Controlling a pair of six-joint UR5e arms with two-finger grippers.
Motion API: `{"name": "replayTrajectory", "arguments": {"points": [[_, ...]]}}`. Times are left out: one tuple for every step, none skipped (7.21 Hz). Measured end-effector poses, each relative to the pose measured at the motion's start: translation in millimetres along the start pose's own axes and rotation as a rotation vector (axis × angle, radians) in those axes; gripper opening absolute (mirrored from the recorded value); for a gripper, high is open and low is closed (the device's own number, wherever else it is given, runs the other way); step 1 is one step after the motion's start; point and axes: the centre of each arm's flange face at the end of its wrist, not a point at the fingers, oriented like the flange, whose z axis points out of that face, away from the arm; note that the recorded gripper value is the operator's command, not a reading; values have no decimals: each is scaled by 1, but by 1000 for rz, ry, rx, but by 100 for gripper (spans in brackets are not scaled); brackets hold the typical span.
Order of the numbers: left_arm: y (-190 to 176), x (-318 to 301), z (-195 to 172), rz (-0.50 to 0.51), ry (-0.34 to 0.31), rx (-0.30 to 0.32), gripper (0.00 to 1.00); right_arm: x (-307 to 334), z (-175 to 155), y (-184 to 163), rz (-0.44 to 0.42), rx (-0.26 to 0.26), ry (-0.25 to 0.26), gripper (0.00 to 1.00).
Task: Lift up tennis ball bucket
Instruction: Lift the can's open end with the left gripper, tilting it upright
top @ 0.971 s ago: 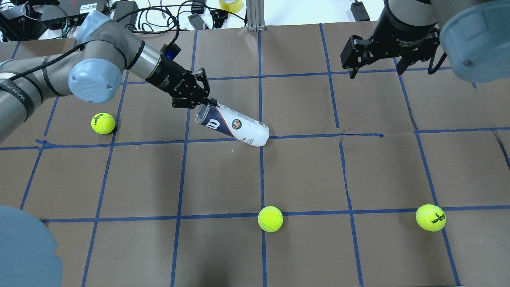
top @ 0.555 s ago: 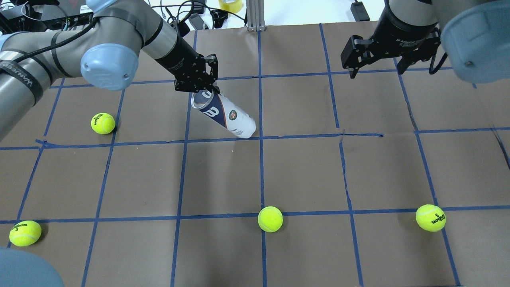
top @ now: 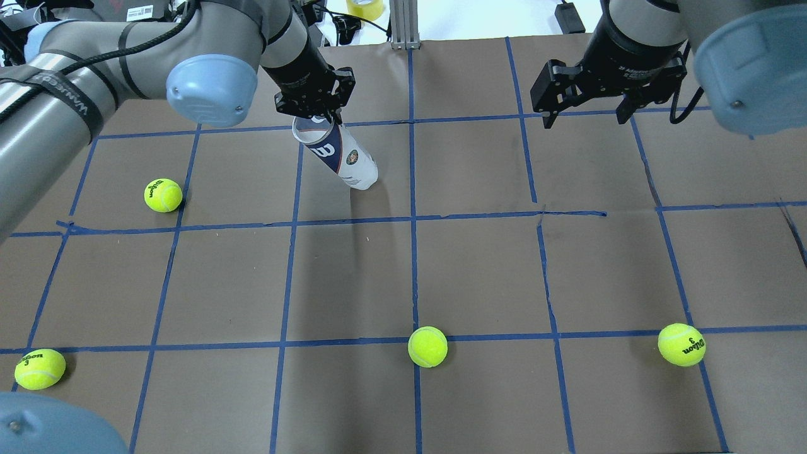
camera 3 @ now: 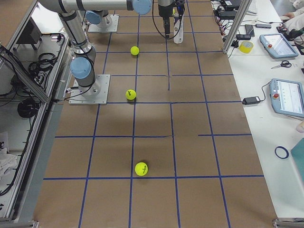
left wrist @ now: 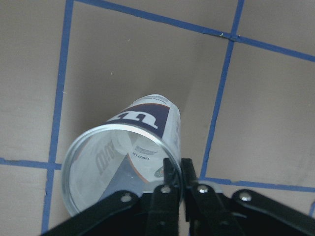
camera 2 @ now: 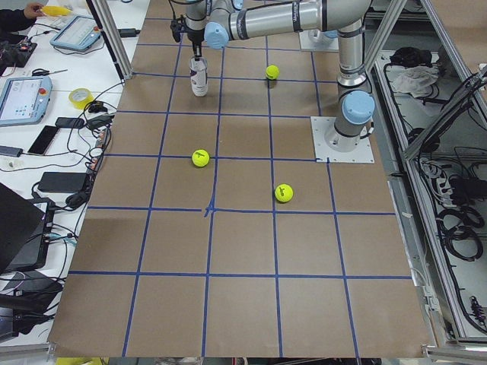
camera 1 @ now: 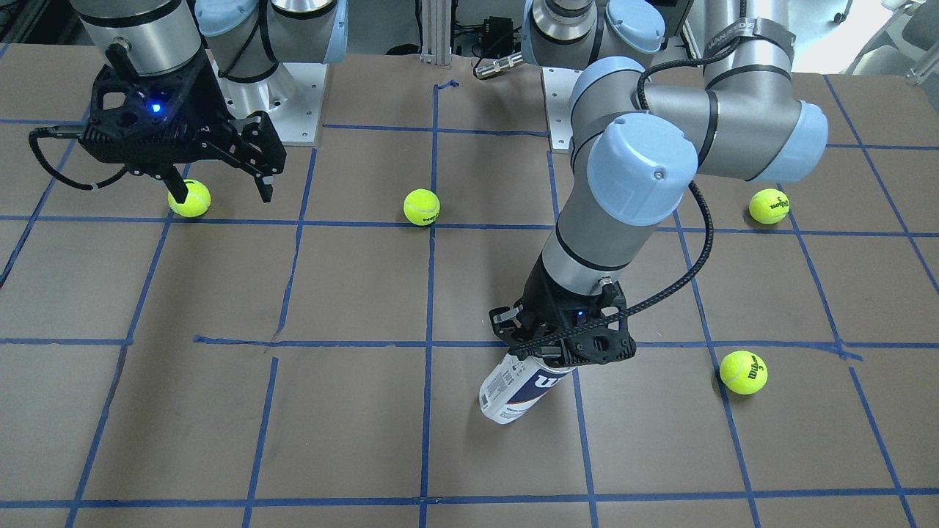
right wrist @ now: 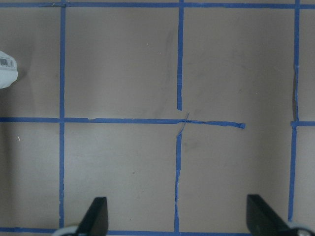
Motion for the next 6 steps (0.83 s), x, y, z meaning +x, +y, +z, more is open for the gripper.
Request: {"name": "replayTrajectory", "arguments": {"points": [[-3, 4, 7, 37, -39, 9, 0, 0, 2, 1, -1, -4, -2, 100], [-6, 10, 10, 62, -60, 13, 0, 1, 3, 1, -1, -5, -2, 100], [-8, 20, 13, 81, -76, 18, 0, 1, 4, 1, -1, -7, -2, 100], [-8, 26, 15, 89, -86, 22, 69, 1, 4, 1, -2, -7, -2, 100], [-7, 30, 16, 90, -89, 22, 100, 2, 4, 1, -3, -8, -1, 100], [-6, 30, 27, 88, -91, 3, 100, 2, 4, 1, -2, -8, -1, 100]]}}
